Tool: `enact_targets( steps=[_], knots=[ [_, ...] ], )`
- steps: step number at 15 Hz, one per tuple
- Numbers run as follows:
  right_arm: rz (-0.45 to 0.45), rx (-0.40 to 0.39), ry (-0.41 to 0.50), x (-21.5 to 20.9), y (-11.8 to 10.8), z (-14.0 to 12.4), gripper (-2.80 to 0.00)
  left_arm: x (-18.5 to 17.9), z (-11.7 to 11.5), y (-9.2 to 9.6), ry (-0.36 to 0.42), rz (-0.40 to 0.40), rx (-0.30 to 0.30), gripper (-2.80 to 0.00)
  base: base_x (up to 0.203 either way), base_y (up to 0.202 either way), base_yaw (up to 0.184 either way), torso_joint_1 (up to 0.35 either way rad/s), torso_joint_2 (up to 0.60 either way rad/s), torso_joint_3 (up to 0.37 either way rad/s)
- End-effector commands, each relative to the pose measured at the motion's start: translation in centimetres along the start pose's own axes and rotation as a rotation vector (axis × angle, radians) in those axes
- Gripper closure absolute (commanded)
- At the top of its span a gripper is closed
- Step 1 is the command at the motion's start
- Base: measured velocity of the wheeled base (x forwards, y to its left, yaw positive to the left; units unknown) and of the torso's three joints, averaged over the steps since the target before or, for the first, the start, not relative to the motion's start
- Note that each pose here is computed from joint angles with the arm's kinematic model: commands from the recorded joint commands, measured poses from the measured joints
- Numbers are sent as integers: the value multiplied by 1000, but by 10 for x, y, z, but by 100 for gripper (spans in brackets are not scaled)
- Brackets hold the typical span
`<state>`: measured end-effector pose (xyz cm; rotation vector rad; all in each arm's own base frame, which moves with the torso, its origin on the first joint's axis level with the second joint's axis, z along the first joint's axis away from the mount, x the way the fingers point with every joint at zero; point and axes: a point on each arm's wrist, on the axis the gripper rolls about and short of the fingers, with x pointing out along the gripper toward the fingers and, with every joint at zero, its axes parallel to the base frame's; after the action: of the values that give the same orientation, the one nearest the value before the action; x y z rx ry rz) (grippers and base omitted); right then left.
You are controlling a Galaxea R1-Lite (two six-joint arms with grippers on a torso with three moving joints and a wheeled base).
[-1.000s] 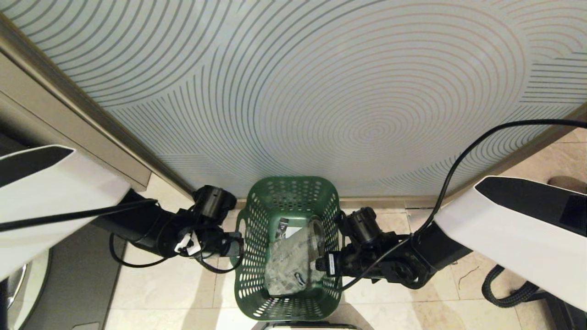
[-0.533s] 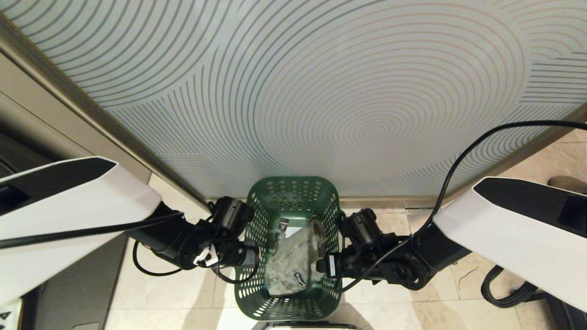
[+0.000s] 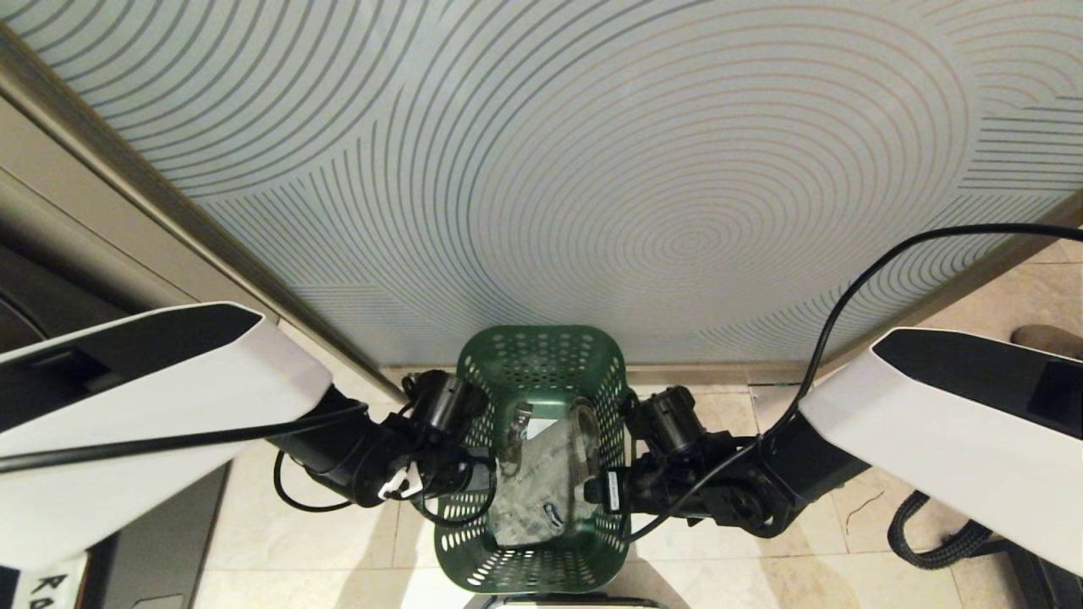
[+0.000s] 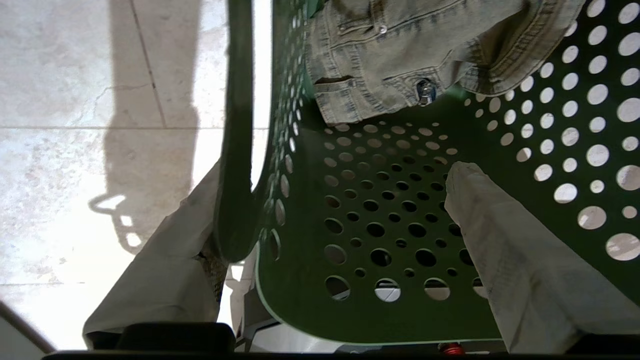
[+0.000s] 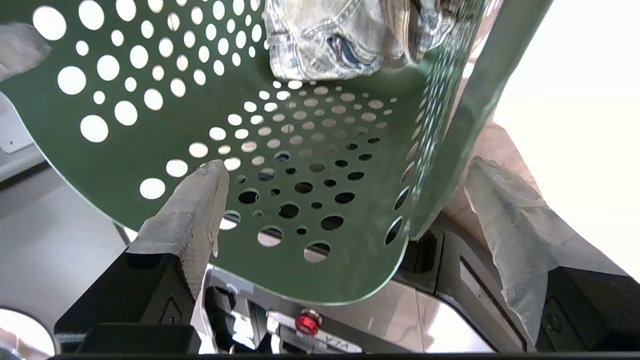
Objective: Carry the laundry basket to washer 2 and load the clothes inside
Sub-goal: Pick up the clothes basket and put it beside the washing machine
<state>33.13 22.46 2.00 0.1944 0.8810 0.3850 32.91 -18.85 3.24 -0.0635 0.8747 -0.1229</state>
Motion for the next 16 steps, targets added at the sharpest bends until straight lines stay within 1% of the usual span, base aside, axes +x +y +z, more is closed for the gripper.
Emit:
enact_targets(
  steps=[1, 8, 16],
  knots=[
    [-1, 2, -1, 0, 0, -1, -280, 6, -1, -2, 1, 1, 2, -280, 0, 0, 0, 0, 0, 0],
    [-5, 3, 1, 0, -2, -2, -280, 10, 17, -12, -60, -22, -9, -280, 0, 0, 0, 0, 0, 0],
    [-10, 2, -7, 0, -1, -1, -280, 11, 19, -14, -62, -29, -12, -280, 0, 0, 0, 0, 0, 0]
  ],
)
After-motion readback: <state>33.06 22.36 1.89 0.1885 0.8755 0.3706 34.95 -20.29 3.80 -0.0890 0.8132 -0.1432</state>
